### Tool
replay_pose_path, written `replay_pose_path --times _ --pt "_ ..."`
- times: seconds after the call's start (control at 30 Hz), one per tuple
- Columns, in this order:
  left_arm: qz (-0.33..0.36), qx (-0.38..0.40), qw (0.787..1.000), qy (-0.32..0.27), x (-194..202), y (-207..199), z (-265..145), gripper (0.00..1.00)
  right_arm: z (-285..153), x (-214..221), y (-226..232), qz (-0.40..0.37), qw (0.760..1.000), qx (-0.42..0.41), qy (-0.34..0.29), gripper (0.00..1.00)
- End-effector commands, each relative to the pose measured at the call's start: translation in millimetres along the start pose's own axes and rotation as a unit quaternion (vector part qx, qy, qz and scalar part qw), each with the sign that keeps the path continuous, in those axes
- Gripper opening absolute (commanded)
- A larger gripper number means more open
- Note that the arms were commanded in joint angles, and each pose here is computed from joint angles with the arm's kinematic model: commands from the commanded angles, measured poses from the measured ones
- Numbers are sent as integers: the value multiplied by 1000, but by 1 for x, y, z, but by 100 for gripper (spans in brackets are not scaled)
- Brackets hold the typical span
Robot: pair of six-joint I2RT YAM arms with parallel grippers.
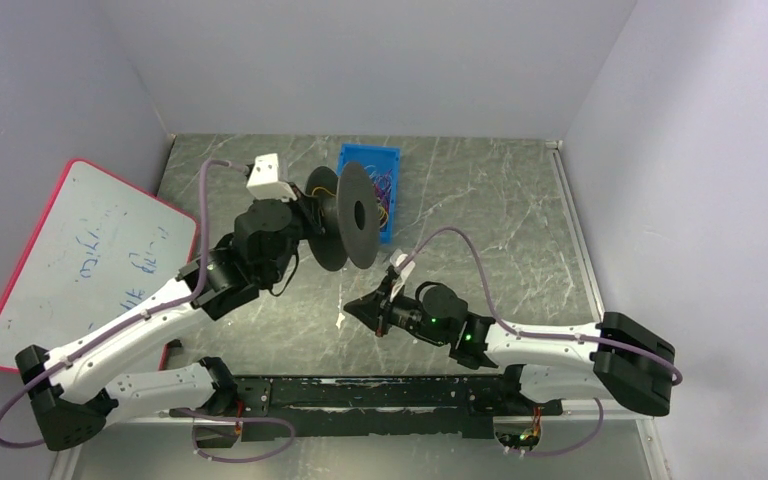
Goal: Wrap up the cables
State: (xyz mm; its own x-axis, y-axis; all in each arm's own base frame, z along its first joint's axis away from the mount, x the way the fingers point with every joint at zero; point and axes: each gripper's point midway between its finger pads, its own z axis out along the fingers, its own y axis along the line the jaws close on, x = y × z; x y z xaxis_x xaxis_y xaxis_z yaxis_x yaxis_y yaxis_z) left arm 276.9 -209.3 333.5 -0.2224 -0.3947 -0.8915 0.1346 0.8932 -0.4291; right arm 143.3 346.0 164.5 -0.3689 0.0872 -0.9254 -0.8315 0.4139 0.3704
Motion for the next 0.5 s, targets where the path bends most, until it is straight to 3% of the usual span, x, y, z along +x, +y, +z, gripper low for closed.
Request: replay_pose_path --times 0.0,0.47 --pt "-27 -19 998 -50 -21 -4 8 7 6 -32 12 -21 999 14 -25 0" --pt "54 -77 995 13 37 27 20 7 20 -78 40 -65 997 31 -37 0"
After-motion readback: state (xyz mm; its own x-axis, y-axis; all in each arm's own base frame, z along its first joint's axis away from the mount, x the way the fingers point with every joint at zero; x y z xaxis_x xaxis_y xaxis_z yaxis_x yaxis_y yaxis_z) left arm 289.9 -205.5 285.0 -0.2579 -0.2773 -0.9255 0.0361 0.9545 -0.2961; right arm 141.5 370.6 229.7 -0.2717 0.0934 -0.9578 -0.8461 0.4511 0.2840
